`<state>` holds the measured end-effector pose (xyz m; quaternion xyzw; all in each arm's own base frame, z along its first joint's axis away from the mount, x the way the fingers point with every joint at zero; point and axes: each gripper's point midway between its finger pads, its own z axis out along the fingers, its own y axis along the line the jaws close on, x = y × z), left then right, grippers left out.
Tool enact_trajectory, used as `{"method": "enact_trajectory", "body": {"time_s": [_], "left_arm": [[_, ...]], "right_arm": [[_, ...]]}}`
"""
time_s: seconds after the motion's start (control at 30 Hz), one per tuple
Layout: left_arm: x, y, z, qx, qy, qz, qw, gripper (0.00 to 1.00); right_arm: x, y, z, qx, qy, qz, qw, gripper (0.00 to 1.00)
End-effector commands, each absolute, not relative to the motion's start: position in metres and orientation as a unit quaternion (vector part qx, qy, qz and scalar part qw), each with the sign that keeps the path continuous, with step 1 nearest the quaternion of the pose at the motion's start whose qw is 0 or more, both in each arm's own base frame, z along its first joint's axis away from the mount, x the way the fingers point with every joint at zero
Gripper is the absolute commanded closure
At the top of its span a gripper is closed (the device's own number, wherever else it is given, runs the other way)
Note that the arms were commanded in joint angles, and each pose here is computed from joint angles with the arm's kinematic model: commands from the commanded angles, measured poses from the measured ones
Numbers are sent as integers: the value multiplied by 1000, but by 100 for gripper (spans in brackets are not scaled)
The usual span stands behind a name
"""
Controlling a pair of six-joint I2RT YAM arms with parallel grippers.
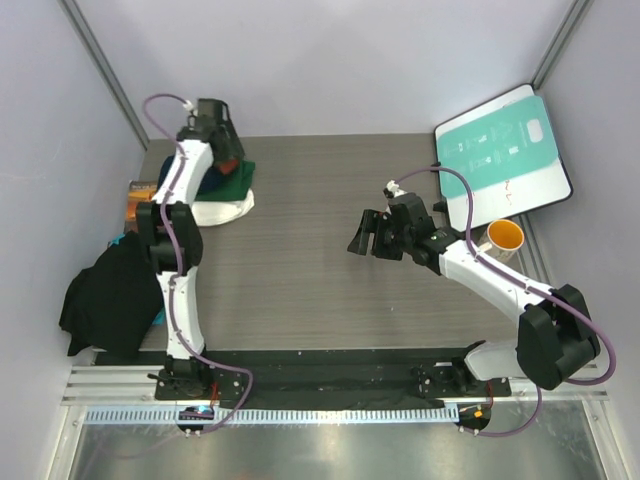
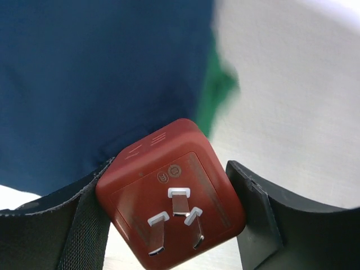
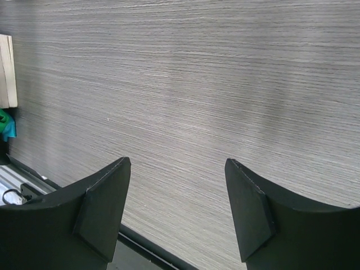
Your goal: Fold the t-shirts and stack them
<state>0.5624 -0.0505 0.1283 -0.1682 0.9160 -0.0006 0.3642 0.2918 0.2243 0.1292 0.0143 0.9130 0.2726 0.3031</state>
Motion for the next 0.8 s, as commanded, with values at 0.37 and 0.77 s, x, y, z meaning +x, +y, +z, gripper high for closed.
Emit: {"method": "enact_trajectory", "body": {"time_s": [0.37, 0.77], "left_arm": [[618, 75, 163, -270, 867, 5, 420, 100], [617, 77, 100, -267, 893, 16, 362, 100]], "right_arm": [[288, 231, 124, 2, 913, 290, 288, 28], [286, 230, 115, 5, 917, 287, 276, 28]]}}
